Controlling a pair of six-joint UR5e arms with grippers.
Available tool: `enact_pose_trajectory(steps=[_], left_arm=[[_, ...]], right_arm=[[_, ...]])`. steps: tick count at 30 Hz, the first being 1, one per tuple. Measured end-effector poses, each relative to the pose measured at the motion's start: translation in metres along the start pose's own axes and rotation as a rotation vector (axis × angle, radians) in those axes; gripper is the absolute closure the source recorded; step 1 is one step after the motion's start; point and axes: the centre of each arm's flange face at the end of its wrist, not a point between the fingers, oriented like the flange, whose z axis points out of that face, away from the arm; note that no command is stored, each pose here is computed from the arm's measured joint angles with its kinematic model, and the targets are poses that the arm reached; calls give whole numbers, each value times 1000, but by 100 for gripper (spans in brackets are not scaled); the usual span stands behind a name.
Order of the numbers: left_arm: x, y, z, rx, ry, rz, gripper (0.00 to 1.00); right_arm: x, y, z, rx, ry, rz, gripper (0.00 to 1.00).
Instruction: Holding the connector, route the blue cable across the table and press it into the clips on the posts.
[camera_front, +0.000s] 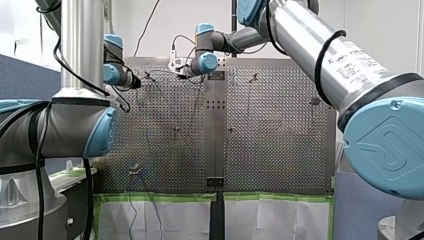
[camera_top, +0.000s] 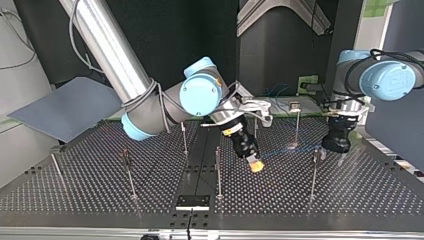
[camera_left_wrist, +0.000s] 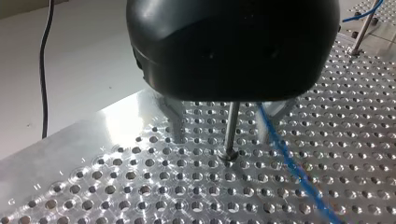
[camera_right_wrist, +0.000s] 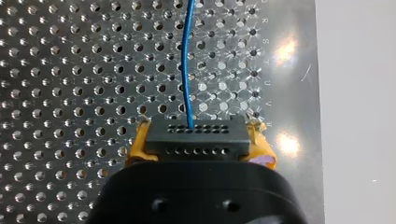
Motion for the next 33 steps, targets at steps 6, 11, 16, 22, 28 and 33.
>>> enact_pose_trajectory(steps=[6, 11, 16, 22, 28, 33], left_arm=[[0, 1, -1, 0, 0, 3, 99], [-2, 3, -3, -11, 1, 4, 99], [-12, 1, -7, -13, -17, 13, 99], [-21, 2, -1, 16, -45, -8, 99], [-24, 10, 16, 42, -67, -39, 99], [-26, 25, 32, 40, -92, -33, 99]], right_arm=[[0, -2, 0, 3, 0, 0, 100], [0, -4, 0, 3, 0, 0, 100], [0, -4, 0, -1, 0, 1, 100], [0, 0, 0, -10, 1, 3, 100], [1, 4, 1, -15, 3, 4, 100], [2, 8, 1, -23, 5, 5, 100]])
